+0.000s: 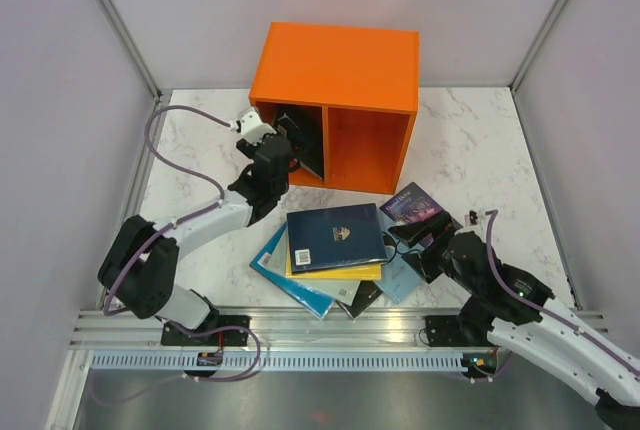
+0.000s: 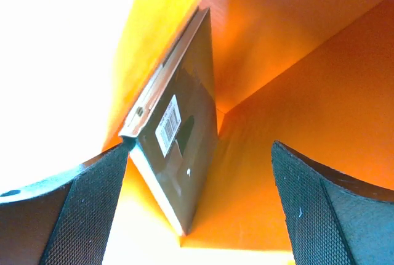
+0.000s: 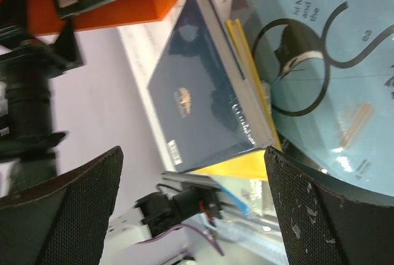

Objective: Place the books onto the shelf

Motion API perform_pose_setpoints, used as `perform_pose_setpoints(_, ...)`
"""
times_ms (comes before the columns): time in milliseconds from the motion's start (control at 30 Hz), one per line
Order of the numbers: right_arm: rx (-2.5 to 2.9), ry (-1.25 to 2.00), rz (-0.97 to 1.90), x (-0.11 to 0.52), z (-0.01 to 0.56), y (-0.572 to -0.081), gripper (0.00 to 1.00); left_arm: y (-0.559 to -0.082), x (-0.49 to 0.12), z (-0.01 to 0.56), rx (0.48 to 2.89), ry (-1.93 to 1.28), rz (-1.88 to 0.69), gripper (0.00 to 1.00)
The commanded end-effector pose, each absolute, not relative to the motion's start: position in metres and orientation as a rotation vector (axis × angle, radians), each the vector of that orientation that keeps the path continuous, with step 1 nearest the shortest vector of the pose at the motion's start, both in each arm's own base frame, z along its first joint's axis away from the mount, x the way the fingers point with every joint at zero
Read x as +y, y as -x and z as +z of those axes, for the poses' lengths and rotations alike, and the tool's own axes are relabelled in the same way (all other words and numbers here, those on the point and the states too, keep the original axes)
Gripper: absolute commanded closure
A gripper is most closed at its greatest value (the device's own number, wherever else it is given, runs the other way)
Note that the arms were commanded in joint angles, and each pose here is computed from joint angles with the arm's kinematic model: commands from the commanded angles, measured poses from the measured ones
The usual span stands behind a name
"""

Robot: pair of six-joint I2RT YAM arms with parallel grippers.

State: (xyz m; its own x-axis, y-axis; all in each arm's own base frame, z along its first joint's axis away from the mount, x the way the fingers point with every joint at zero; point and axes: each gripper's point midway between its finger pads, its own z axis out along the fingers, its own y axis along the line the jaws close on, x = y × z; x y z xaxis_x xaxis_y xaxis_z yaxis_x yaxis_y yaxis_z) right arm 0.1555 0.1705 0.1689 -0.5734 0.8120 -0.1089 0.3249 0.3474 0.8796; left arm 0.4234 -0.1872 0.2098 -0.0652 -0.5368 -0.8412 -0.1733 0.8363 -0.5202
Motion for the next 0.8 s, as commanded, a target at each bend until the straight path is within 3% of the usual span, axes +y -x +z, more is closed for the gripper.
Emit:
perform_pose_setpoints(0, 2.059, -0.857, 1.143, 0.182, 0.192, -0.169, 0.02, -0.407, -0.164, 0.243, 1.611, 0.551, -0.304, 0.0)
perform_pose_setpoints(167, 2.102, -0.736, 1.028, 0.193, 0.197, -0.183, 0.02, -0.374, -0.167, 0.26, 1.761, 0.314, -0.33, 0.0)
perform_pose_setpoints(300, 2.144, -0.739, 0.966, 0.198, 0.179, -0.189, 0.02, -0.339, -0.166, 0.24, 1.924, 0.213, -0.374, 0.0)
perform_pose_setpoints(533, 2.344, -0.762, 0.871, 0.209, 0.123, -0.178, 0.02, -0.275, -0.202, 0.207, 2.124, -0.101, -0.807, 0.0)
perform_pose_setpoints(767, 2.372, -0.728, 0.892, 0.221, 0.11, -0.18, 0.02, -0.257, -0.216, 0.158, 2.246, -0.152, -1.034, 0.0)
